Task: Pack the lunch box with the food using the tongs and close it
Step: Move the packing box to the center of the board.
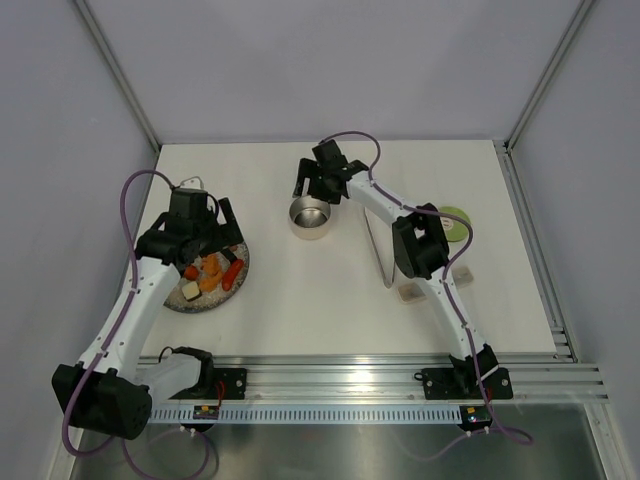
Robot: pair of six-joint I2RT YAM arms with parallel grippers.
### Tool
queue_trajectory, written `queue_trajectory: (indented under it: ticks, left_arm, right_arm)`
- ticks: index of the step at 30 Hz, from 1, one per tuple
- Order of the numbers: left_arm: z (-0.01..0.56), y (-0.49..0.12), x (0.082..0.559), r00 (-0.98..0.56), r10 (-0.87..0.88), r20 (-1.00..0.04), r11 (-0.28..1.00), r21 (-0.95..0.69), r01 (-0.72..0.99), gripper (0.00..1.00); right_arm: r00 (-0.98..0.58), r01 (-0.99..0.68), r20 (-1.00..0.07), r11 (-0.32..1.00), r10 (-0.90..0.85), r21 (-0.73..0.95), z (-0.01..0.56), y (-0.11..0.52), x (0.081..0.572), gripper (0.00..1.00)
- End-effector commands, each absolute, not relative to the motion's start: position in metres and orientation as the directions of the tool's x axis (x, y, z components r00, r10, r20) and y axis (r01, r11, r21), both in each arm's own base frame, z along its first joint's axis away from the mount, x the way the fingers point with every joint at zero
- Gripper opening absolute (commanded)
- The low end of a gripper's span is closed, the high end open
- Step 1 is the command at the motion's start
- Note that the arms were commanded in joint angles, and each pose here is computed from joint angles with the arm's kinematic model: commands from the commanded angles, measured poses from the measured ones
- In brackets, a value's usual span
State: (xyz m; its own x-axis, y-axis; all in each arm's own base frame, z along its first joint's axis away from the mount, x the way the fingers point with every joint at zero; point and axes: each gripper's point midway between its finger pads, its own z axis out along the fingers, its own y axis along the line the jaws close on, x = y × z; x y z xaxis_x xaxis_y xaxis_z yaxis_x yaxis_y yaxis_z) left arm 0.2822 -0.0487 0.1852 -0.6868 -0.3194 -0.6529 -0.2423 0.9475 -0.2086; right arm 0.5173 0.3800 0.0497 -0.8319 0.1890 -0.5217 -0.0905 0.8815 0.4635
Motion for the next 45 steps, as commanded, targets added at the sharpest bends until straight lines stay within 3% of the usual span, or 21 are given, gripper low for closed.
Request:
queue_trajectory:
  ticks: [1, 7, 12, 18, 28, 45]
  left_arm:
    - [0.188, -0.048, 0.278, -0.678, -0.316, -0.664, 0.949, -0.216, -0.232, 0.99]
    - [0.191, -0.047, 0.277, -0.67, -0.32, -0.67, 0.947, -0.224, -0.23, 0.99]
    - [0.195, -0.048, 0.277, -0.662, -0.321, -0.678, 0.947, -0.23, -0.224, 0.99]
    - [0.196, -0.049, 0.278, -0.662, -0.318, -0.678, 0.948, -0.23, -0.219, 0.99]
    - [0.195, -0.047, 0.276, -0.661, -0.315, -0.681, 0.949, -0.225, -0.221, 0.99]
    - [0.193, -0.047, 0.275, -0.662, -0.312, -0.682, 0.95, -0.222, -0.219, 0.99]
  right_arm:
    - [-0.762, -0.113, -0.597, 0.856, 0.251, 0.504, 0.14, 0.366, 0.528, 0.92]
    - [-0.705, -0.03, -0.633, 0.879, 0.319, 0.476, 0.181, 0.299, 0.539, 0.92]
    - [-0.713, 0.052, -0.659, 0.955, 0.239, 0.291, 0.152, 0.25, 0.529, 0.89]
    - [-0.782, 0.047, -0.611, 0.99, 0.118, 0.131, 0.104, 0.231, 0.503, 0.89]
    - [-0.824, -0.089, -0.565, 0.995, -0.049, 0.042, 0.071, 0.261, 0.477, 0.9]
    - [-0.824, -0.273, -0.543, 0.953, -0.161, 0.132, 0.068, 0.35, 0.449, 0.89]
